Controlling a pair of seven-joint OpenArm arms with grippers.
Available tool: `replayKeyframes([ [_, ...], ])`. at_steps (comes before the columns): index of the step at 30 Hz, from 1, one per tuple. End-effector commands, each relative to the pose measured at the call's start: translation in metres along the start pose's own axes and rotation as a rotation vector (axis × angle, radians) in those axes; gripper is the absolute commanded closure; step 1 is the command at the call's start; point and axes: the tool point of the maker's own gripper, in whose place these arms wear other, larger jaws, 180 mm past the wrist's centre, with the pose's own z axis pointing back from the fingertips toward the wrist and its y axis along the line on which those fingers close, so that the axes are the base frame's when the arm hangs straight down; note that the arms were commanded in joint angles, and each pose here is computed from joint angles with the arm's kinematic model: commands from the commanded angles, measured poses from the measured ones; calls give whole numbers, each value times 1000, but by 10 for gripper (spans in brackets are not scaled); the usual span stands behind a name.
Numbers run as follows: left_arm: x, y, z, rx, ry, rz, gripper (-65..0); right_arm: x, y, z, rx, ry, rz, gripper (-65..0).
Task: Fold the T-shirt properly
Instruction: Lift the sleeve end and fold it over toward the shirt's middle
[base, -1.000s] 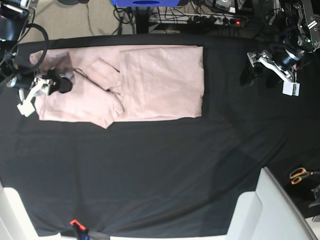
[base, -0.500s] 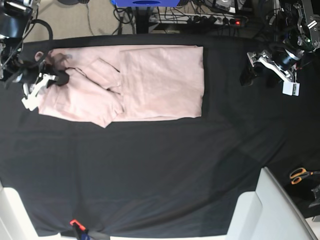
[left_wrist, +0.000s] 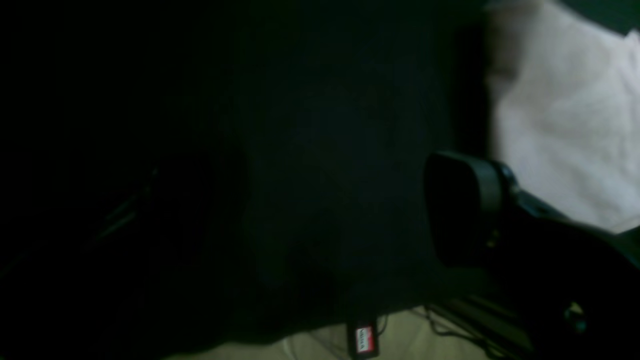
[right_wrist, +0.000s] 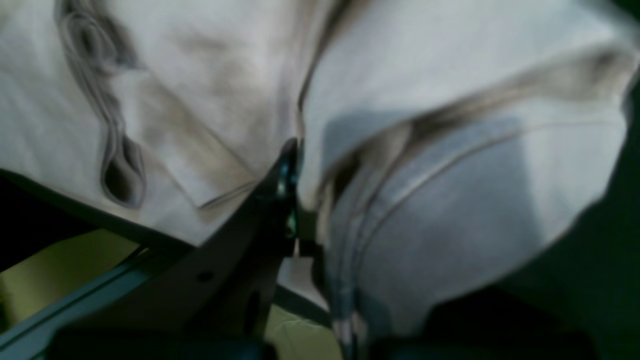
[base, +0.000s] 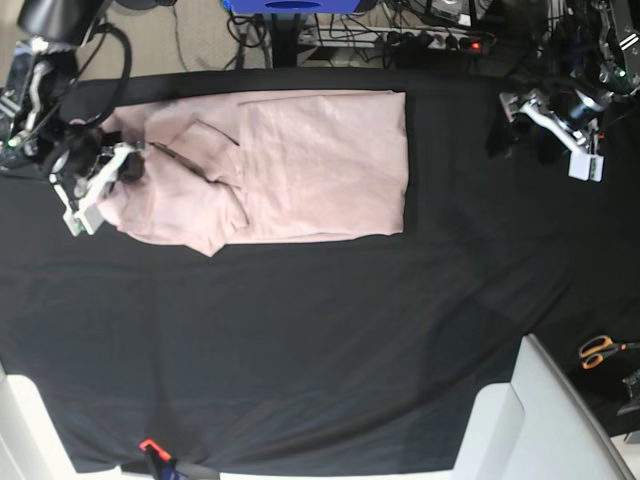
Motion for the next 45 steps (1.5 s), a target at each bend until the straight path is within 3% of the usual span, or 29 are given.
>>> replayKeyframes([
  [1,16,5,7,3,-43,-25,-650,13,-1,7,-33,-29,39,-6],
  [5,19,23,27,60,-55,-31,-622,20,21,7,-102,8,212,-6],
  [10,19,55,56,162,-76,-8,-362,22,60,3,-209,-16,319,-6],
  [14,9,69,74,204,-43,-14,-263,22,95,-3,-241,-40,334,-6],
  [21,-4,73,80,220,4,-27,-258,28,145,-11,-259,-132,263,-6],
  [26,-29,78,79,285,120,-116,-257,26,174,-13,-280,-163,197,-6],
  [35,-37,76,73,312,165,-162,-257,23,208,-29,-295,-118,113,-6],
  [40,-36,76,72,310,161,-163,-257,15,206,-40,-344,-87,41,-6],
  [45,-38,77,72,311,165,-156,-257,16,208,-39,-352,-98,29,-6],
])
